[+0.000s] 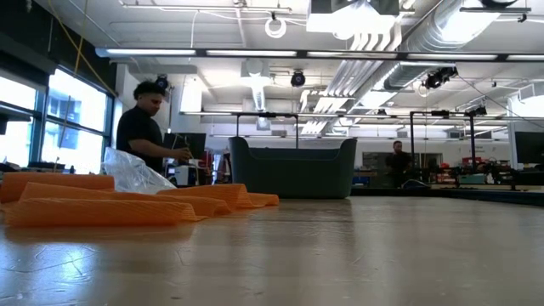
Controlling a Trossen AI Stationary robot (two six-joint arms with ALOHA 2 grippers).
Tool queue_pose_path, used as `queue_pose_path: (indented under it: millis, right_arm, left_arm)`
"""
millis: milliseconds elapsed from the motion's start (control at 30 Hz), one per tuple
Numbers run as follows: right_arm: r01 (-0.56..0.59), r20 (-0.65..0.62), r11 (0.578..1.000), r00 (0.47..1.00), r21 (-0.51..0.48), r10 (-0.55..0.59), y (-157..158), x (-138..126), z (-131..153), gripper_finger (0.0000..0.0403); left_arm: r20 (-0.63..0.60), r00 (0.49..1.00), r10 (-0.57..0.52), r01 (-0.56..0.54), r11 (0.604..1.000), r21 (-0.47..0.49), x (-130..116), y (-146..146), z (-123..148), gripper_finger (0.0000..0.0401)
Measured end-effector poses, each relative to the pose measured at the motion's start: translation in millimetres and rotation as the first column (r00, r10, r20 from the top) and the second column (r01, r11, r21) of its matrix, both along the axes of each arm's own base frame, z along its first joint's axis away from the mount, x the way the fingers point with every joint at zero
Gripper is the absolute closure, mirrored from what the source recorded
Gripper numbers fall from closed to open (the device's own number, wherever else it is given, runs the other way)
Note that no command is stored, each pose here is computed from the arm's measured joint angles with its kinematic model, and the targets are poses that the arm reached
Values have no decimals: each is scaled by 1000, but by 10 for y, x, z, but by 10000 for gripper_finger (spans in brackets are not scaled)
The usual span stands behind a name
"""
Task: Roll bandage
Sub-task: Roll the blue bandage
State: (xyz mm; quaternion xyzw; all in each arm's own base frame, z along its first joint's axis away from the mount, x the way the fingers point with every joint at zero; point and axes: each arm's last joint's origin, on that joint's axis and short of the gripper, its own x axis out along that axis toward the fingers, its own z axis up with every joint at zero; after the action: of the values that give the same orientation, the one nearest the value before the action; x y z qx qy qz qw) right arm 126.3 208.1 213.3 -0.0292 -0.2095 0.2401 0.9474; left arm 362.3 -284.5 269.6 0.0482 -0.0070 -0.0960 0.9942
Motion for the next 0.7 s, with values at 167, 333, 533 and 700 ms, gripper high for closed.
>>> queue_pose_path:
  millis: [167, 333, 533, 700]
  right_arm:
    - [1, -7, 1000, 1000, 13, -1, -12, 21, 1, 400]
    - [-1, -11, 1000, 1000, 22, 1, -14, 25, 2, 400]
    - [0, -11, 1000, 1000, 21, 0, -14, 25, 2, 400]
    - [1, -10, 1000, 1000, 19, -1, -14, 26, 1, 400]
  left_arm:
    - [88, 996, 24, -42, 977, 211, 171, -193, 179, 335]
    - [102, 991, 84, -121, 879, 461, 279, -391, 288, 302]
    - [88, 951, 296, -287, 742, 606, 438, -418, 246, 250]
    - [96, 960, 262, -260, 720, 644, 463, -445, 224, 241]
